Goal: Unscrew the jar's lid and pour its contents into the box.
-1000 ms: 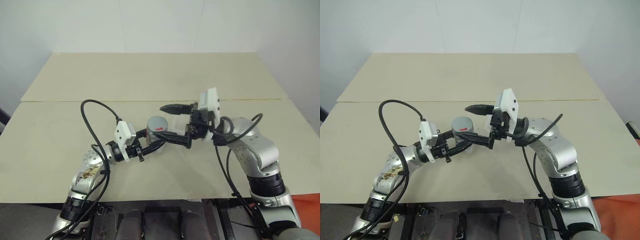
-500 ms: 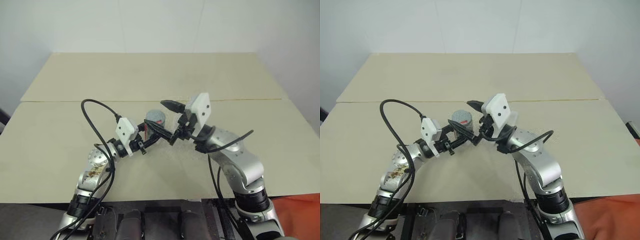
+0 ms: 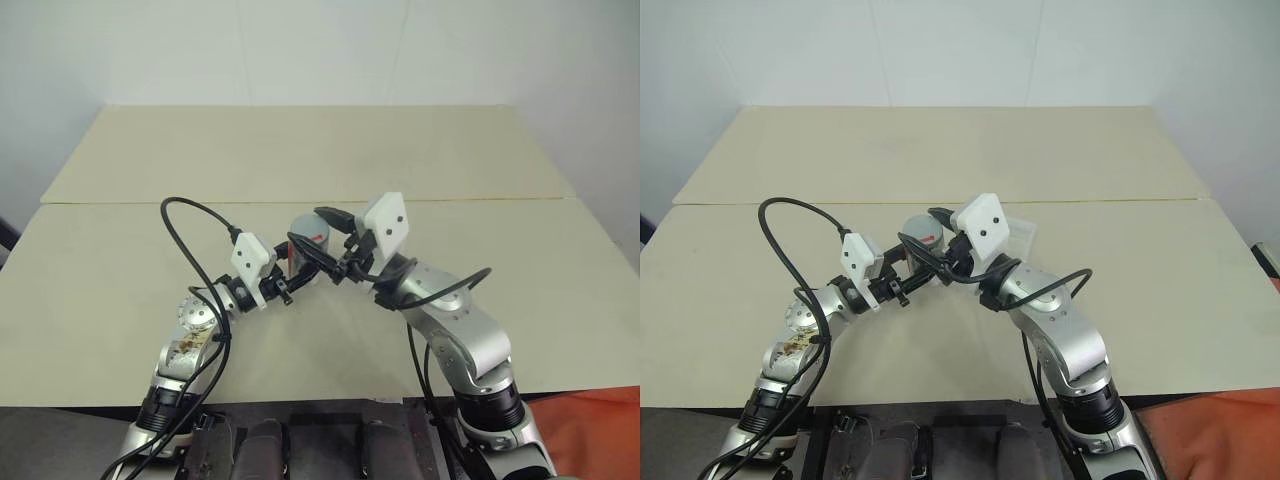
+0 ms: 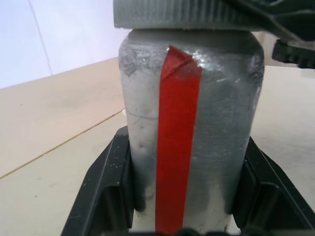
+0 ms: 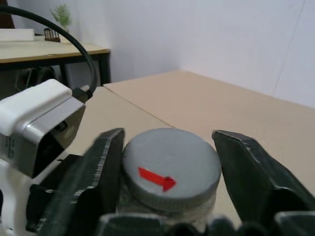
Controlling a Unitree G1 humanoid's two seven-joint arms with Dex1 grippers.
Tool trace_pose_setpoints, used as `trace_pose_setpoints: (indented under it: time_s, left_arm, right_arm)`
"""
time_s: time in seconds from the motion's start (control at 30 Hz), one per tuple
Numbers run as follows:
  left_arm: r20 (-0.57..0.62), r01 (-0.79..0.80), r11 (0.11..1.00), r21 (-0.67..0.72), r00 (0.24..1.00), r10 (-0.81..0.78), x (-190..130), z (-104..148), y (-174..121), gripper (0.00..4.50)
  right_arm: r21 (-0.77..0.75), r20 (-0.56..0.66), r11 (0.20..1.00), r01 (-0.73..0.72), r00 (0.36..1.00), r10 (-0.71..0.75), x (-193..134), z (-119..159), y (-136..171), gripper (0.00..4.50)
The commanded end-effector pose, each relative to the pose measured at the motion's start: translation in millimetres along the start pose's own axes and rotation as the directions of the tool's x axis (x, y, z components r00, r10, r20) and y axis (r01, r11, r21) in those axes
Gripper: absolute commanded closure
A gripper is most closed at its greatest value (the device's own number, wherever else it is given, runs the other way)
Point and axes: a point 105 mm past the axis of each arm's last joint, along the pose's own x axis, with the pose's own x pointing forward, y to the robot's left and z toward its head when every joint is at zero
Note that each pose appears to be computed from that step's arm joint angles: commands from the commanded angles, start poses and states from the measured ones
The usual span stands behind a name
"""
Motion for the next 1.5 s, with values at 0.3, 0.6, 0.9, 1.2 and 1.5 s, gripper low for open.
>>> trace_pose_setpoints:
  time_s: [0.3,0.6,0.9,1.2,1.5]
  left_arm:
    - [0.046,0.013,0.999,0.037,0.999,-0.015,1,11,0,2.43]
    - [0.063,0.122,0.992,0.028,0.990,-0.124,-3,15,-10,2.43]
    - [0.072,0.172,0.985,0.020,0.982,-0.173,-2,18,-18,2.43]
    - [0.088,0.186,0.983,0.011,0.979,-0.186,-3,21,-23,2.43]
    - [0.084,0.195,0.981,0.005,0.977,-0.195,-3,19,-27,2.43]
  right_arm:
    - [-0.009,0.009,1.000,-0.030,1.000,0.030,-3,6,3,1.75]
    - [-0.019,0.008,0.956,-0.291,0.956,0.292,-12,12,3,1.75]
    - [-0.042,-0.019,0.787,-0.616,0.788,0.616,-14,16,-2,1.75]
    - [-0.045,-0.058,0.542,-0.839,0.543,0.837,-9,11,-9,1.75]
    - [-0.106,-0.091,0.479,-0.871,0.488,0.868,2,13,-23,1.75]
